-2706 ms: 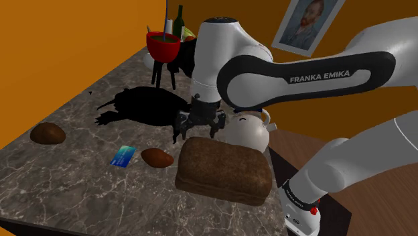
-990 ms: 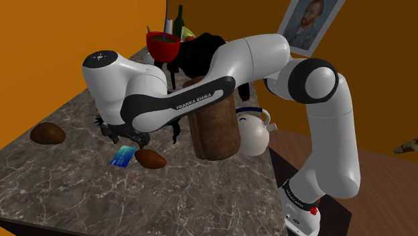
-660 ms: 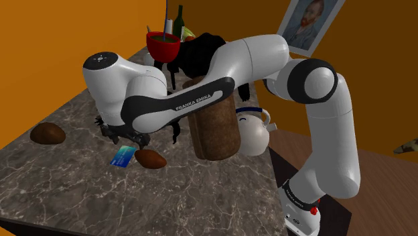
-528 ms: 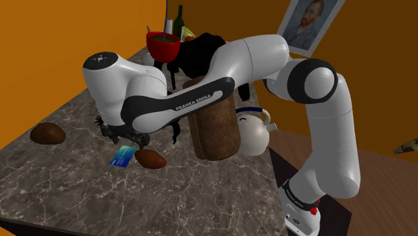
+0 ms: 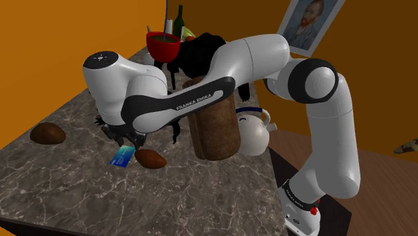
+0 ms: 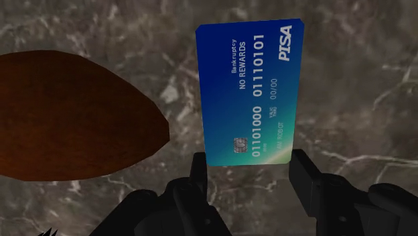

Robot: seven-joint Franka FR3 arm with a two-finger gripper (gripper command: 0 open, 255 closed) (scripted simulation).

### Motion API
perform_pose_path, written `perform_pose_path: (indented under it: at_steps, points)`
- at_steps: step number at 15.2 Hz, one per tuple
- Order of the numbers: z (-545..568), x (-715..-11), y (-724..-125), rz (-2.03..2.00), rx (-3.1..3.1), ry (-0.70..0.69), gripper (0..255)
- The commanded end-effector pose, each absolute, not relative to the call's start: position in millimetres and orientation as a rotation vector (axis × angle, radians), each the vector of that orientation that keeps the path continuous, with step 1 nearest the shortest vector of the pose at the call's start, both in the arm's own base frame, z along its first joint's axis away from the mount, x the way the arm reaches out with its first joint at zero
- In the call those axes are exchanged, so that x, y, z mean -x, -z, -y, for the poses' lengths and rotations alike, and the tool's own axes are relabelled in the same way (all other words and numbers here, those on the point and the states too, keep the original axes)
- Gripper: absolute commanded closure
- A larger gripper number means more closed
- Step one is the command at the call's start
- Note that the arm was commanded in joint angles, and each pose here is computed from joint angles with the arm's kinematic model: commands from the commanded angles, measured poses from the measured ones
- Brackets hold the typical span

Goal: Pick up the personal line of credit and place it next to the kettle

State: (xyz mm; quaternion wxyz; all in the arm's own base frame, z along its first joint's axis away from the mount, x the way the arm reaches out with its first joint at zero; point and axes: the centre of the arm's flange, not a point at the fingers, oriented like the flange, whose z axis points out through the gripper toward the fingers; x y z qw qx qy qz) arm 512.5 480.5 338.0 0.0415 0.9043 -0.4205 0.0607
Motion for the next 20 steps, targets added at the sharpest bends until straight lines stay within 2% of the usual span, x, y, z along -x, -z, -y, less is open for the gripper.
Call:
perform_pose_path:
  at_steps: [1,20]
  points:
    - [-480.0,-512.3,-335.8,1.286,-2.765,-0.183,255]
    - [-480.8,-512.8,-431.0,1.286,-2.765,-0.183,255]
